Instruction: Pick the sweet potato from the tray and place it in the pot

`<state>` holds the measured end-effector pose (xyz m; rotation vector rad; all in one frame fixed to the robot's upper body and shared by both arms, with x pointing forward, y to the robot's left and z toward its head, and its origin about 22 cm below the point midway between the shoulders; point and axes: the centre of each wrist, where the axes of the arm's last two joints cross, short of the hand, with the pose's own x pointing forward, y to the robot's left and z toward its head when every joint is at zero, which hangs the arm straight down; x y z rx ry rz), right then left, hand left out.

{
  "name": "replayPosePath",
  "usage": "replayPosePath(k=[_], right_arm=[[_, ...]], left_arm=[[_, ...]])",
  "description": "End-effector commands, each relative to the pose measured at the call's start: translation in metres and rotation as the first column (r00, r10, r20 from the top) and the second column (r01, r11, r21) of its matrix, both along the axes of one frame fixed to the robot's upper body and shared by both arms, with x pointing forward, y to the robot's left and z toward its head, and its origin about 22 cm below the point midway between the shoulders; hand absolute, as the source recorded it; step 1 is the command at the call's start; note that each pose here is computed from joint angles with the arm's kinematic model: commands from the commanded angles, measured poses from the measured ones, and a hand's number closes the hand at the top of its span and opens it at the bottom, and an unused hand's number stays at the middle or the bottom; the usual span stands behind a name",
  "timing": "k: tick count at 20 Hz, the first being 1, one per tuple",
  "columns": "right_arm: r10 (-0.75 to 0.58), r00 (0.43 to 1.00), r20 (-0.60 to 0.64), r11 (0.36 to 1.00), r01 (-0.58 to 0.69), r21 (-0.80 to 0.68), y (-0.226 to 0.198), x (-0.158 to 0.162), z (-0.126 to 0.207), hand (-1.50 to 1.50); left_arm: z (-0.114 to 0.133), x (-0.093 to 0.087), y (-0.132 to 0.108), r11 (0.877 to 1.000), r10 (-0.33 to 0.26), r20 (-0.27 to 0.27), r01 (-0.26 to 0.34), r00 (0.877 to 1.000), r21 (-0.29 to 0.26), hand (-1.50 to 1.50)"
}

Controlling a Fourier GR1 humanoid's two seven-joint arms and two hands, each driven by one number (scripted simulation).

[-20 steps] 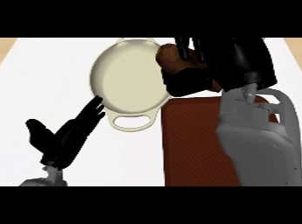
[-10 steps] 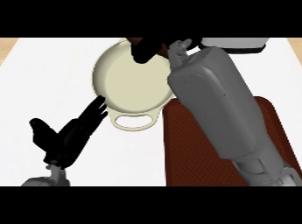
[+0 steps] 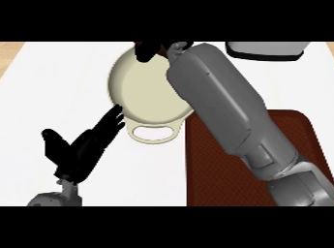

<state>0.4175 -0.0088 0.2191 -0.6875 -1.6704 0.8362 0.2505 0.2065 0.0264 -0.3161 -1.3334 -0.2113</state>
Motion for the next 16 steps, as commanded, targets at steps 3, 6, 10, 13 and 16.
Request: replayPosePath(k=[3, 6, 10, 13, 16], right_arm=[[0.002, 0.999, -0.041, 0.999, 0.000, 0.043, -0.009, 0.019, -0.034, 1.50], [-0.014, 0.998, -0.056, 1.000, 0.015, 0.021, -0.006, 0.021, -0.037, 1.50], [-0.074, 0.988, -0.138, 0.982, 0.097, 0.164, -0.015, 0.023, -0.051, 1.50], [-0.032, 0.977, -0.209, 0.935, 0.104, 0.340, -0.025, 0.024, -0.060, -1.50], [-0.014, 0.986, -0.164, 0.902, 0.083, 0.423, -0.027, 0.027, -0.057, -1.50]], left_arm=[[0.011, 0.008, -0.011, 1.000, -0.003, -0.005, 0.003, 1.000, 0.010, 0.00], [0.012, 0.011, -0.008, 0.999, -0.033, 0.004, 0.033, 0.999, 0.012, 0.00], [0.007, 0.008, -0.021, 0.997, -0.079, 0.018, 0.079, 0.997, 0.004, 0.00], [0.018, 0.019, -0.021, 0.996, -0.086, 0.028, 0.086, 0.996, 0.001, 0.00], [0.015, 0.015, -0.034, 0.996, -0.093, 0.043, 0.094, 0.995, -0.011, 0.00]])
